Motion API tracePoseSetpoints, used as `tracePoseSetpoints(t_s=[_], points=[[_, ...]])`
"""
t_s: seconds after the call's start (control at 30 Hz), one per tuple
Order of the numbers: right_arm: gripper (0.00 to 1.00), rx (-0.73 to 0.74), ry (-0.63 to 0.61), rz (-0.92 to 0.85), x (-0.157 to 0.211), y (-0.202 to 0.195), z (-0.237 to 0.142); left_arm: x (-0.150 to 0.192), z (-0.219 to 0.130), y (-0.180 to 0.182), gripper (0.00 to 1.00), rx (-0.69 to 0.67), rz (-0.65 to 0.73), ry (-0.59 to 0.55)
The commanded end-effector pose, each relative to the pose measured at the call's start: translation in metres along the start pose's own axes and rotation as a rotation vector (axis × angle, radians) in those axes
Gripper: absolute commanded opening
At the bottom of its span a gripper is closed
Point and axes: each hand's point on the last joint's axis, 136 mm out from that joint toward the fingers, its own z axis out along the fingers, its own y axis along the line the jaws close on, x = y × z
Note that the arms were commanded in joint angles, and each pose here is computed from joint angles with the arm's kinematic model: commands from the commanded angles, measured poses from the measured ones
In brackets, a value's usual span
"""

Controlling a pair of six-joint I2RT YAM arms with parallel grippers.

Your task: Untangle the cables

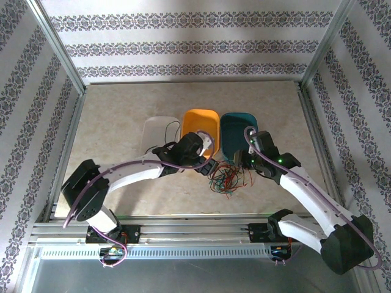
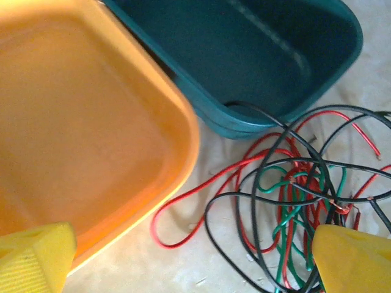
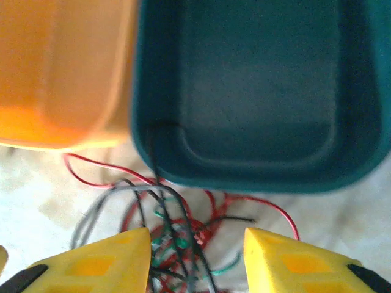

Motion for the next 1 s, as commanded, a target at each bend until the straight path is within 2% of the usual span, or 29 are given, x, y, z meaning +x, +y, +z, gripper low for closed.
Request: tracePoseSetpoints(t_s=[0.0, 0.2, 0.27, 0.6, 0.8, 0.97], points=[[0.42, 0.034, 0.126, 0.064, 0.033, -0.015, 0.006, -0.007, 0.012, -0.022, 0.99, 0.088, 0.038, -0.007], [0.29, 0.033, 0.194, 0.079, 0.054, -0.022, 0.011, 0.000, 0.034, -0.032, 0.99, 0.139, 0.028, 0.039], [0.21, 0.026, 0.199, 0.087, 0.057, -0.023, 0.012, 0.004, 0.039, -0.036, 0.97, 0.163, 0.031, 0.059], [0.21, 0.027, 0.162, 0.098, 0.049, -0.025, 0.006, 0.025, 0.061, -0.038, 0.79, 0.172, 0.041, 0.165], [0.20, 0.018, 0.127, 0.111, 0.043, -0.027, 0.001, 0.034, 0.068, -0.034, 0.59, 0.148, 0.034, 0.202], [0.20, 0.022, 0.099, 0.124, 0.038, -0.029, -0.003, 0.036, 0.069, -0.034, 0.30, 0.150, 0.034, 0.213]])
